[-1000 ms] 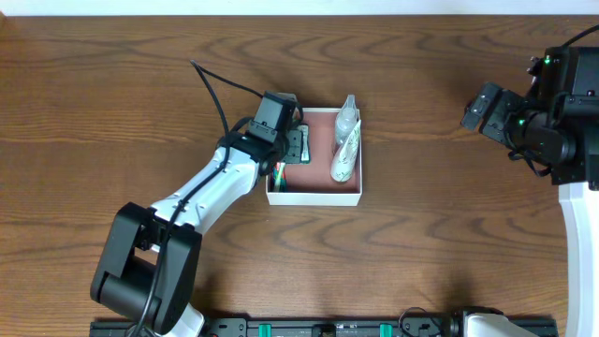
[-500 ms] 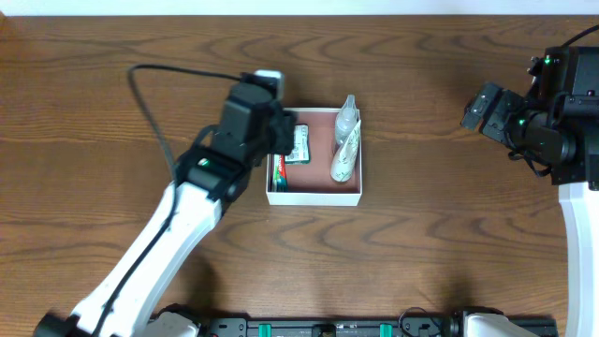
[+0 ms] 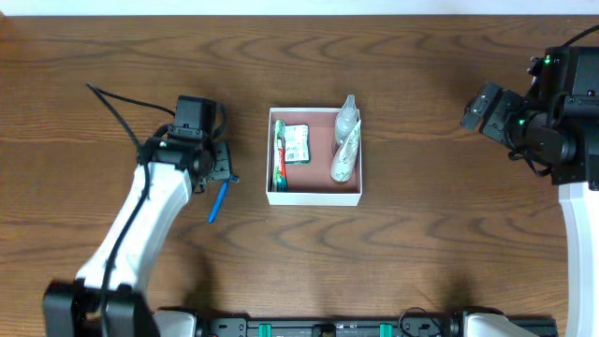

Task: Pack container
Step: 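Grasp the blue razor with the left gripper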

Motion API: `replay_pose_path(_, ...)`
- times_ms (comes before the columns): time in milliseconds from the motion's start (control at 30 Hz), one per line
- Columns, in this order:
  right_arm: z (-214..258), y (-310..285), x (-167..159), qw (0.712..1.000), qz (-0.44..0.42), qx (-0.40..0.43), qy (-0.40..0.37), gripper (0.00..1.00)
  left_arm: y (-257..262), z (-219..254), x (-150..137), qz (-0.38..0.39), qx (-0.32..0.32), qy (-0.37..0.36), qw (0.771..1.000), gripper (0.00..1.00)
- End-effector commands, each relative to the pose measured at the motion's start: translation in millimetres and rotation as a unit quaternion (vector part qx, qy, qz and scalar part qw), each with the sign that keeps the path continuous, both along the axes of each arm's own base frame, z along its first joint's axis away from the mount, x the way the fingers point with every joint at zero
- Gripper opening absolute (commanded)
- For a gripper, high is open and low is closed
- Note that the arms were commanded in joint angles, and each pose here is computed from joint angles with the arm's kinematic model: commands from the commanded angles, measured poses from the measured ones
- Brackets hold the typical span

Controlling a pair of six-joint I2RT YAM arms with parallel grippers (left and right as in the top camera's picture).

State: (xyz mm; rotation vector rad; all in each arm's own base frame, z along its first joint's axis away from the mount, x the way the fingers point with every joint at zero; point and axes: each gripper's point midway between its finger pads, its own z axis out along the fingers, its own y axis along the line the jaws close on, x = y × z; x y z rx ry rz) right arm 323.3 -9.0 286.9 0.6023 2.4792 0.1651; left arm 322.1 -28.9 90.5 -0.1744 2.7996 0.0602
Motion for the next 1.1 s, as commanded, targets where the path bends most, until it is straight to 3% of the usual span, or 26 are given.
replay_pose_path(0, 1, -3, -1, 1.000, -0.010, 0.003, -0.002, 0.99, -6, -31, -8, -0.054, -0.017, 0.057, 0.997, 0.65)
replay_pose_path(233, 2, -3, -1, 1.000, -0.010, 0.003, -0.002, 0.99, -4, -81, -27, -0.119, 0.003, 0.154, 0.981, 0.65)
replay_pose_path(367, 2, -3, -1, 1.000, -0.010, 0.003, -0.002, 0.99, -11, -94, -36, -0.140, -0.019, 0.183, 0.973, 0.59)
replay_pose_path(533, 1, -3, -1, 1.000, -0.010, 0.003, -0.002, 0.99, -12, -94, -35, -0.140, -0.020, 0.182, 0.973, 0.44)
replay_pose_path(633, 2, -3, -1, 1.000, -0.010, 0.003, -0.002, 0.99, -12, -94, -35, -0.140, -0.020, 0.182, 0.973, 0.24)
replay_pose_path(733, 2, -3, -1, 1.000, -0.010, 0.003, -0.002, 0.99, -12, -94, -34, -0.140, -0.020, 0.180, 0.973, 0.10)
replay_pose_path(900, 2, -3, -1, 1.000, -0.010, 0.003, -0.002, 0.99, -13, -80, -26, -0.138, -0.020, 0.161, 0.977, 0.06)
replay_pose_path(1067, 2, -3, -1, 1.000, -0.010, 0.003, -0.002, 0.99, -17, -22, -2, -0.124, -0.025, 0.089, 0.988, 0.06)
